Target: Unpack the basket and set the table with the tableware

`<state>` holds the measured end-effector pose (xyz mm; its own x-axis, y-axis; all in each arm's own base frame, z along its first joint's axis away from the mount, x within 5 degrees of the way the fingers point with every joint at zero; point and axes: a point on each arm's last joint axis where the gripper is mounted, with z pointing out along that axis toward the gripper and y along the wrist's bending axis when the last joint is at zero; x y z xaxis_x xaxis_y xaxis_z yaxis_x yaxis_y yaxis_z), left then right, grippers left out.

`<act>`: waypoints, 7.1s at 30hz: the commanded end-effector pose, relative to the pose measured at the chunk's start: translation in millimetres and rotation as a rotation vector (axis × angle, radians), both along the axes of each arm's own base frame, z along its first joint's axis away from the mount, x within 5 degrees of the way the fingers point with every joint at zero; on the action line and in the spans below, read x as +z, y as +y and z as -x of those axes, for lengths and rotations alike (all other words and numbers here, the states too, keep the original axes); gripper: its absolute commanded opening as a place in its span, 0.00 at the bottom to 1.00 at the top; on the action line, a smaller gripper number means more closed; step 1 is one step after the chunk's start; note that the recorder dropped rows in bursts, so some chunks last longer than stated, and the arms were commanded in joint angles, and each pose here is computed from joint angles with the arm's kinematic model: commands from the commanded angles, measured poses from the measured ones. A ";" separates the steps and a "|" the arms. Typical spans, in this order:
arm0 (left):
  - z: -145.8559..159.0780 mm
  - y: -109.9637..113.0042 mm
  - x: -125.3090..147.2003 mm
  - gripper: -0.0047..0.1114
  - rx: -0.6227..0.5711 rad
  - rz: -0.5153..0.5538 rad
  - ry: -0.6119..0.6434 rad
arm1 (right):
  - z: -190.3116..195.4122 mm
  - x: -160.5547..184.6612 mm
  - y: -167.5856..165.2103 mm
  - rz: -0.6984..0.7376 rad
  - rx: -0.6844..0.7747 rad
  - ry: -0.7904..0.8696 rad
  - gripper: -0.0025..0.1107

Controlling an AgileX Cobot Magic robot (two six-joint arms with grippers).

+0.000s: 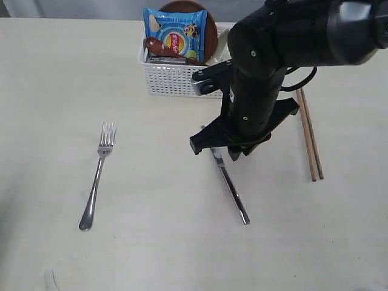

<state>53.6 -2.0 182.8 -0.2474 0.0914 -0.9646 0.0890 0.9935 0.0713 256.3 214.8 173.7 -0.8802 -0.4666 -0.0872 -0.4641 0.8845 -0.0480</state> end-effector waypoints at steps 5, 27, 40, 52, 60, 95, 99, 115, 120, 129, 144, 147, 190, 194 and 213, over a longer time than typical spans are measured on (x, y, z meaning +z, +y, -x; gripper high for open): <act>0.1 -0.3 -0.7 0.04 -0.005 0.004 0.000 | -4.1 -23.1 10.7 -0.061 -0.014 0.033 0.33; 0.1 -0.2 -0.6 0.04 -0.004 -0.001 0.000 | -7.8 -66.9 13.9 -0.008 -0.017 0.094 0.21; 0.1 -0.2 -0.6 0.04 -0.004 -0.001 0.000 | -2.1 -13.3 15.3 -0.134 -0.051 0.025 0.02; 0.1 -0.2 -0.6 0.04 -0.004 -0.001 0.000 | 39.8 58.6 114.3 -0.441 -0.049 -0.035 0.02; 0.1 -0.2 -0.6 0.04 -0.004 -0.001 0.000 | 30.2 41.9 221.6 -0.563 -0.217 -0.021 0.02; 0.1 -0.2 -0.6 0.04 -0.004 -0.001 0.000 | 9.9 -37.6 235.8 -0.365 -0.460 0.059 0.02; 0.1 -0.2 -0.6 0.04 -0.004 -0.001 0.000 | 8.3 -37.2 236.5 -0.376 -0.447 0.042 0.02; 0.1 -0.2 -0.6 0.04 -0.004 -0.001 0.000 | 8.3 -37.6 236.6 -0.376 -0.424 0.038 0.02; 0.1 -0.2 -0.6 0.04 -0.004 -0.001 0.000 | 8.3 -37.6 236.6 -0.376 -0.424 0.038 0.02; 0.1 -0.4 -0.7 0.04 -0.005 0.006 0.001 | 8.5 -37.7 236.2 -0.371 -0.418 0.038 0.05; 0.1 -0.4 -0.7 0.04 -0.005 0.006 0.001 | 8.6 -34.4 236.2 -0.377 -0.410 0.035 0.29; 0.1 -0.4 -0.7 0.04 -0.005 0.006 0.001 | 8.7 -19.0 235.9 -0.404 -0.345 0.013 0.29; 0.1 -0.3 -0.7 0.04 -0.005 0.004 0.000 | -157.7 93.1 39.9 -0.363 0.374 -0.306 0.49; 0.1 -0.3 -0.7 0.04 -0.005 0.004 0.000 | -175.1 69.6 27.7 -0.394 0.352 -0.276 0.49; 0.1 -0.3 -0.7 0.04 -0.005 0.004 0.000 | -193.9 34.3 45.5 -0.573 0.507 -0.377 0.49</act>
<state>53.6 -2.0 182.8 -0.2474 0.0914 -0.9646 0.0890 0.9935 0.0713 450.5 252.5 213.1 -0.4750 -0.5817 -0.6603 -0.8374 0.5293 0.1361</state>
